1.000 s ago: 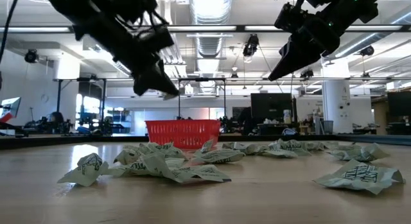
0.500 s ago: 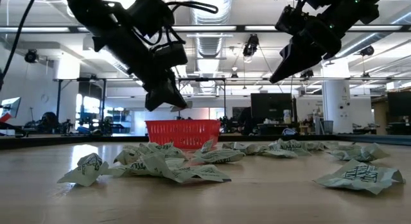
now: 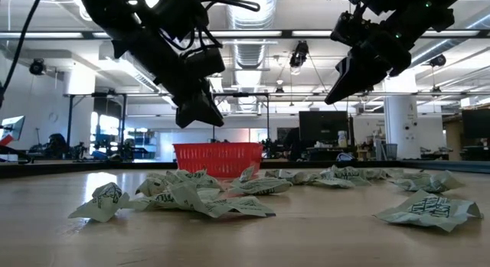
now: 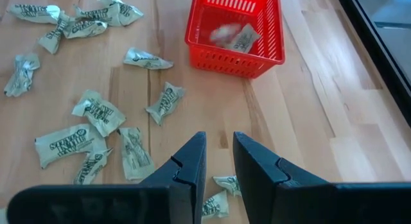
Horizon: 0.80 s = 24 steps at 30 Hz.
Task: Pick and place items into bin
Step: Put the stevia packet into the red bin
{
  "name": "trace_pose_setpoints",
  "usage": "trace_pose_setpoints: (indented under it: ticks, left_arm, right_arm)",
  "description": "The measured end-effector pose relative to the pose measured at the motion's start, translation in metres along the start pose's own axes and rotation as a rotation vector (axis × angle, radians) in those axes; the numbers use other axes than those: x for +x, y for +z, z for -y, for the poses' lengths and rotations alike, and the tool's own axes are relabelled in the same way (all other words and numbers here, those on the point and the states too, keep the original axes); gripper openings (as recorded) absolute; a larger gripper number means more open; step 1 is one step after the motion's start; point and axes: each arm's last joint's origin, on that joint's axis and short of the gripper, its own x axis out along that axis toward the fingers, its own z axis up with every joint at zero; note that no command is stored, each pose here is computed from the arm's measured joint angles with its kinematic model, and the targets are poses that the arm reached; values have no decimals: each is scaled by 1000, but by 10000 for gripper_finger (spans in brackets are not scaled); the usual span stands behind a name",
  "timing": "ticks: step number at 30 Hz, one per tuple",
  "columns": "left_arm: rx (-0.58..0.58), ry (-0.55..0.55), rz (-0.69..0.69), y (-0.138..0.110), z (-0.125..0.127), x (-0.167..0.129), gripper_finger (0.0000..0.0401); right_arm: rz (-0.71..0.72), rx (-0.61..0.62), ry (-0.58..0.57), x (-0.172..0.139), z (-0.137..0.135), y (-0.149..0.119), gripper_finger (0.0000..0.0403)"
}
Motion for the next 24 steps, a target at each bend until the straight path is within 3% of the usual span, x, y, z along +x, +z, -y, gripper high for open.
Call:
trace_pose_setpoints:
  ticks: [5,11,19,24]
  left_arm:
    - [1,-5,9,2,3,-2,111]
    - [34,-40,24,5,14,-11,114]
    - [68,-70,7,2,24,-17,114]
    - [80,-77,-26,-1,20,-22,114]
  right_arm:
    - [-14,-2,0,1,0,-4,68]
    - [-65,-23,-4,6,-1,-19,68]
    - [-194,192,-139,4,7,-33,68]
    - [-170,193,-171,5,10,-29,72]
